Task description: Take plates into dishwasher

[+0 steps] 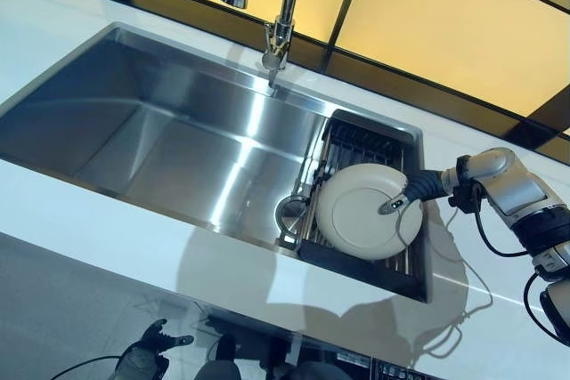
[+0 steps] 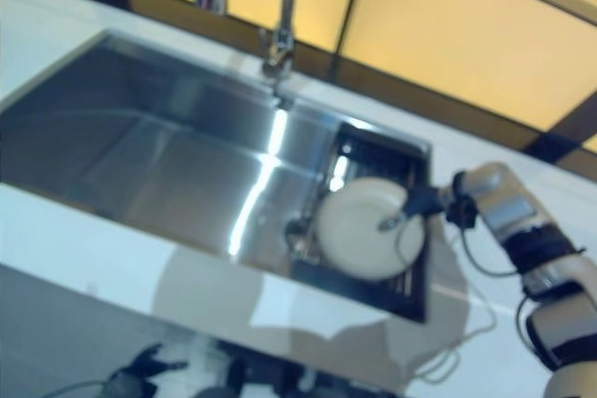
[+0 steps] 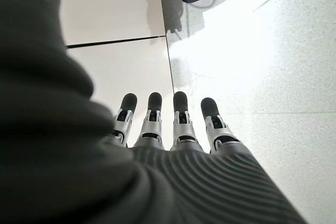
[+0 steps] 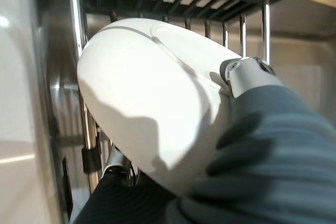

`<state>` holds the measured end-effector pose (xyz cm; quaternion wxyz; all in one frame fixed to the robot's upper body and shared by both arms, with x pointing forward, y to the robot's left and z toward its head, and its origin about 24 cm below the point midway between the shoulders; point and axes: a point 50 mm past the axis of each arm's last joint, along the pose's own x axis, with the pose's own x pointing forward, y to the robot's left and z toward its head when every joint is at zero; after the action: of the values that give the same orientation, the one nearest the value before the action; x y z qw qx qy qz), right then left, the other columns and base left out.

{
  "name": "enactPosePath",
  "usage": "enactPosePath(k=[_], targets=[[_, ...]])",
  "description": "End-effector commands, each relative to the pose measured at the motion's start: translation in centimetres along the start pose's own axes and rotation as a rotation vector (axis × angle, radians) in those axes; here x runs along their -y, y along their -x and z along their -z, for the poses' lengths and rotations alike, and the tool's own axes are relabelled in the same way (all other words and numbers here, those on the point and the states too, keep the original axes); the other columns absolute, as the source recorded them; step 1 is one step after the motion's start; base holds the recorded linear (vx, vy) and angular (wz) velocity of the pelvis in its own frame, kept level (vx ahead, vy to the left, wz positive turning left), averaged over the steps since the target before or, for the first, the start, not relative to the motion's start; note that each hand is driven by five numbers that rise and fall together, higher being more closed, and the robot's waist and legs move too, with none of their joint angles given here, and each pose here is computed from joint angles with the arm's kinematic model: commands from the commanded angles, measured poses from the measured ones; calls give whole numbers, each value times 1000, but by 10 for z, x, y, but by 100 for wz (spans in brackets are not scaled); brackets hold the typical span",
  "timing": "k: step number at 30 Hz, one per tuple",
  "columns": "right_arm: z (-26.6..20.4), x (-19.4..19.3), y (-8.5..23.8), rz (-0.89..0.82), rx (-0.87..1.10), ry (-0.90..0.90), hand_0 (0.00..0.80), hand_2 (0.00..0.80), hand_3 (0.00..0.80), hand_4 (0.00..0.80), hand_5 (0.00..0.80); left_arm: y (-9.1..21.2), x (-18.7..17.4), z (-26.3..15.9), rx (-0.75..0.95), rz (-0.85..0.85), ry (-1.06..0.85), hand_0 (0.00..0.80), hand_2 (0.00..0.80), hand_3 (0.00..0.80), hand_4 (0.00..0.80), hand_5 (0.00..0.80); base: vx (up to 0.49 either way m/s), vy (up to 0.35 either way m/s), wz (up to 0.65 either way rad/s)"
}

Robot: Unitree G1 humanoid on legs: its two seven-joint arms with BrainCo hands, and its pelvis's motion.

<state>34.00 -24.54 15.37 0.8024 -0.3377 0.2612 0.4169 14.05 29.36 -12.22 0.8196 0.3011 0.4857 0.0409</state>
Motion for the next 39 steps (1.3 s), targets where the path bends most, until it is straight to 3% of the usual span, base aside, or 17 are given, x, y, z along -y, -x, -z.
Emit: enactPosePath(k=[1, 11, 19, 29, 35, 39], targets=[[-19, 23, 23, 202, 73, 51, 800, 800, 800, 800, 800, -1, -1, -7, 36, -10, -6, 0, 0, 0, 0, 0, -11, 24, -5], [-26, 40, 50, 424, 228, 7, 800, 800, 800, 800, 800, 1, 2, -1, 31, 1, -15, 0, 0, 0, 0, 0, -22, 31, -3], [-48, 47, 75, 606, 541, -82, 800, 800, 800, 800, 800, 2, 8, 5, 25, 20, -40, 0, 0, 0, 0, 0, -32, 37, -5], [-82, 32, 95, 687, 1022, -149, 800, 800, 800, 800, 800, 4, 18, 8, 24, 47, -55, 0, 0, 0, 0, 0, -61, 56, -7], [-109, 18, 116, 654, 1529, -346, 800, 800, 800, 800, 800, 5, 26, 10, 19, 81, -75, 0, 0, 0, 0, 0, -72, 80, -11], [-126, -4, 108, 537, 1813, -488, 800, 800, 800, 800, 800, 6, 34, 11, 17, 106, -94, 0, 0, 0, 0, 0, -83, 100, -1]])
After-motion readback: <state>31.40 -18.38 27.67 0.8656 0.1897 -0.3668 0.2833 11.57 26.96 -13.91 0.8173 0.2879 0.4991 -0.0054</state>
